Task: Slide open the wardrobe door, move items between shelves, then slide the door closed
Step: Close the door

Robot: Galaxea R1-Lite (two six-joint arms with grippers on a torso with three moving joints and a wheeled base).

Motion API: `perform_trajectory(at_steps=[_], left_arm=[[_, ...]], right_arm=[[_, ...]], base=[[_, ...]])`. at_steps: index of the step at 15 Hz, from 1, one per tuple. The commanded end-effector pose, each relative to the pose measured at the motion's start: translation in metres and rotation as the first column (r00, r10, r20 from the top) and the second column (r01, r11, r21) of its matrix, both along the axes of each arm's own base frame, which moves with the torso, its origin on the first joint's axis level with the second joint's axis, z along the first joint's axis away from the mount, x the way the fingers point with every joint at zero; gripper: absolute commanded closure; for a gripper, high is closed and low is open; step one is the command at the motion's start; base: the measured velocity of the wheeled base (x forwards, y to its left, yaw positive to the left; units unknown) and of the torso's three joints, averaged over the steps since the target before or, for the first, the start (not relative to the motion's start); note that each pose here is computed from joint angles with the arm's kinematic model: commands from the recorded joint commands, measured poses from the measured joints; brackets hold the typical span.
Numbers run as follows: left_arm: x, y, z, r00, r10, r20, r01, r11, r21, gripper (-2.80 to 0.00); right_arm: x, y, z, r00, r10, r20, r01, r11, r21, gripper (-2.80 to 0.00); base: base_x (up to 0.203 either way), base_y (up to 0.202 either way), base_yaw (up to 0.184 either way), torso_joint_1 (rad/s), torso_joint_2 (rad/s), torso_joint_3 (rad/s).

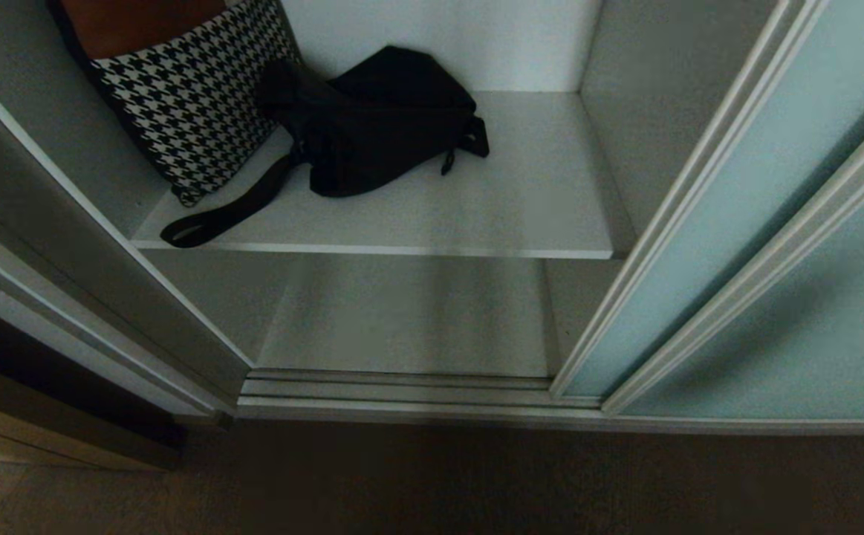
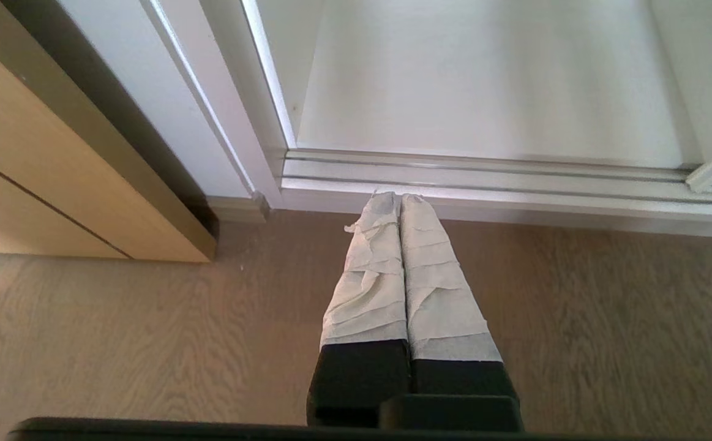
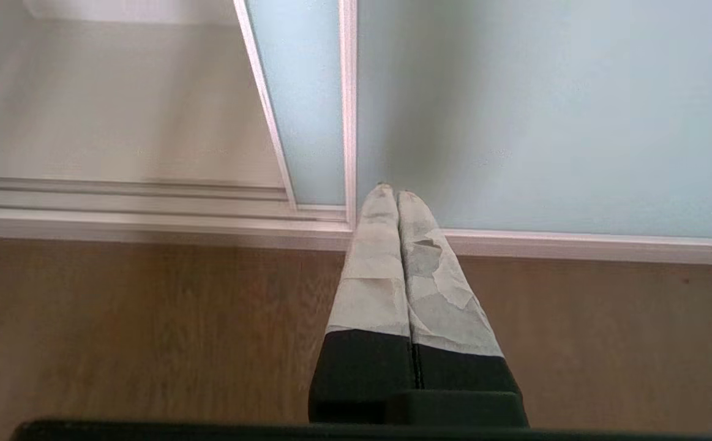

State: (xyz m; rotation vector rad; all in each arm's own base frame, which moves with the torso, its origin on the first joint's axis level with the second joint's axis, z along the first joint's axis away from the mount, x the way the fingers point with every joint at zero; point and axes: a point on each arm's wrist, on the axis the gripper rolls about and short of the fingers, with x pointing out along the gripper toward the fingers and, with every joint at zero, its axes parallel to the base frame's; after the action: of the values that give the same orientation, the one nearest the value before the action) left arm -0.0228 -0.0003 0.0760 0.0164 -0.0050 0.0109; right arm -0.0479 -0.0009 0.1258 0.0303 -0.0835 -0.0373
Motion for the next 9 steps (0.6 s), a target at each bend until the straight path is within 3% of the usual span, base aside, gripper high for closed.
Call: perform_trajectory(at_steps=[1, 4, 9], left_arm=[[0.000, 0.000, 0.000, 1.000, 0.001, -0.001, -0.001, 1.000, 0.001, 0.00], [0.000, 0.000, 0.000, 1.000, 0.001, -0.001, -0.001, 1.000, 0.000, 0.00], [0.000, 0.000, 0.000, 1.000, 0.001, -0.001, -0.001, 1.000, 0.001, 0.00]], right_arm=[[-0.020, 0.000, 0.022, 1.000, 0.000, -0.001, 0.000, 1.000, -0.001, 0.00], [-0.054, 0.001, 0.061, 0.999, 0.044, -0.019, -0.044, 0.999, -0.010, 0.00], [-0.053, 0.005, 0.120, 0.973, 0.228, -0.041, -0.228, 0.974, -0.005, 0.00]], base=[[0.000, 0.000, 0.000, 0.000, 0.00, 0.000], [0.000, 0.000, 0.000, 0.000, 0.00, 0.000], [0.000, 0.000, 0.000, 0.000, 0.00, 0.000]])
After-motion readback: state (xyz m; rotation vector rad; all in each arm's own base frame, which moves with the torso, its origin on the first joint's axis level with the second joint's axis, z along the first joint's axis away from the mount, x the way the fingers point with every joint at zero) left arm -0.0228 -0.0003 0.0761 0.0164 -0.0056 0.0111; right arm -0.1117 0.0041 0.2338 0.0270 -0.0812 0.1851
